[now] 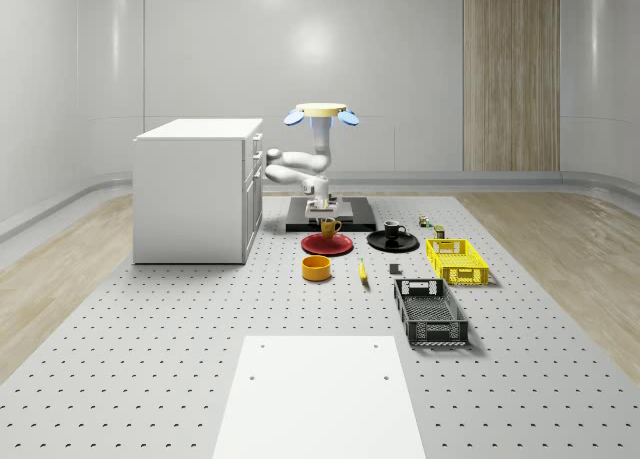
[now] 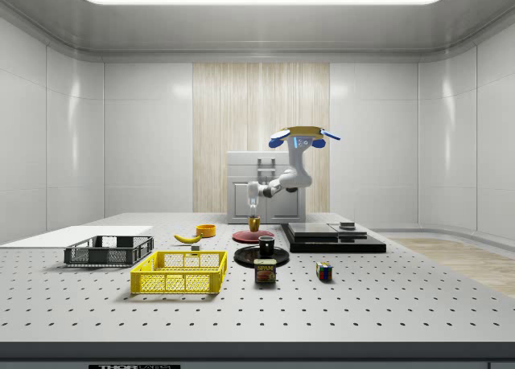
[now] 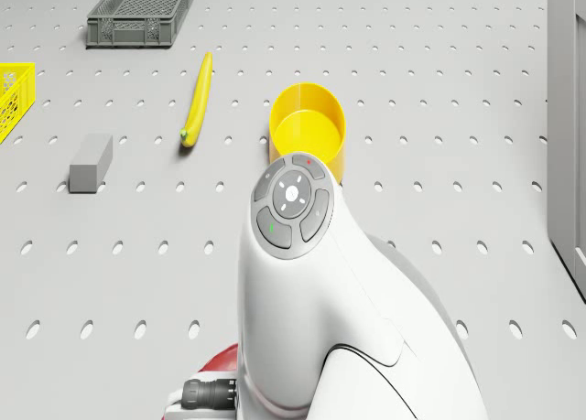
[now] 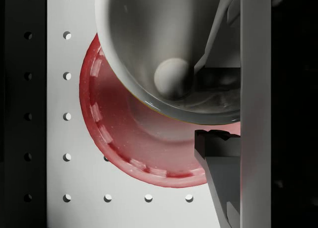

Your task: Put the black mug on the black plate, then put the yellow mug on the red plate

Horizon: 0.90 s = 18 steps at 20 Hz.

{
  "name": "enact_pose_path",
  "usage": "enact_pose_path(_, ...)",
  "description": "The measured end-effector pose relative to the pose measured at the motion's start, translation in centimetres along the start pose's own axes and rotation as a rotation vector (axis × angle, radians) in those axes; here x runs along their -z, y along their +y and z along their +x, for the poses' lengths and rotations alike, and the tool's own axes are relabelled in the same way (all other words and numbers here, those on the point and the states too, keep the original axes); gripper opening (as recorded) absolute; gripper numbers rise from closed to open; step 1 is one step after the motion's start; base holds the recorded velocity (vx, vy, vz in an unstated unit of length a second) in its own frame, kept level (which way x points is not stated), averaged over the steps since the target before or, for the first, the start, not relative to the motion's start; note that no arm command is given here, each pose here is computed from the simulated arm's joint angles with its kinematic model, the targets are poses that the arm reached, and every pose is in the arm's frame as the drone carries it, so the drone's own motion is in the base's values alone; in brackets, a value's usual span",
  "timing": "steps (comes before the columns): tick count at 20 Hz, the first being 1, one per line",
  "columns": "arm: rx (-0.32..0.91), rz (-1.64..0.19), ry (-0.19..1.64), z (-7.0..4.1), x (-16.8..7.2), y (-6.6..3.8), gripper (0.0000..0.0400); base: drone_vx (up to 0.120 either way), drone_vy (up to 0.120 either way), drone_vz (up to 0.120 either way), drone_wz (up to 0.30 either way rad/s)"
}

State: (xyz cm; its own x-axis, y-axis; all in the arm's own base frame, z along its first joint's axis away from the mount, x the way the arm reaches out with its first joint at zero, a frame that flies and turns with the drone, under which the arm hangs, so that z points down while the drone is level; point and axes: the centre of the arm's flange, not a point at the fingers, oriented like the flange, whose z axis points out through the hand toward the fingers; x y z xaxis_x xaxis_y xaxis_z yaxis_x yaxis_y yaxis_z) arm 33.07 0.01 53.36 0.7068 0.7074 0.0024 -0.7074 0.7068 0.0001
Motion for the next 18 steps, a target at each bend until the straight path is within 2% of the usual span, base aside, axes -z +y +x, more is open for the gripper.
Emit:
enact_pose_path(2,0.0,0.0,0.0,0.0,-0.8,0.0,0.011,0.0,0.0,0.0,0.0)
enact_pose_path(3,0.0,0.0,0.0,0.0,-1.2,0.0,0.0133,0.0,0.0,0.0,0.0)
enact_pose_path(4,0.0,0.0,0.0,0.0,-1.6,0.0,0.0192,0.0,0.0,0.0,0.0)
enact_pose_path(6,0.0,0.0,0.0,0.0,-2.0,0.0,0.0274,0.0,0.0,0.0,0.0)
enact_pose_path(9,0.0,0.0,0.0,0.0,-1.6,0.0,0.034,0.0,0.0,0.0,0.0)
enact_pose_path(13,0.0,0.0,0.0,0.0,-0.3,0.0,0.0378,0.0,0.0,0.0,0.0)
enact_pose_path(18,0.0,0.0,0.0,0.0,0.8,0.0,0.0393,0.0,0.0,0.0,0.0)
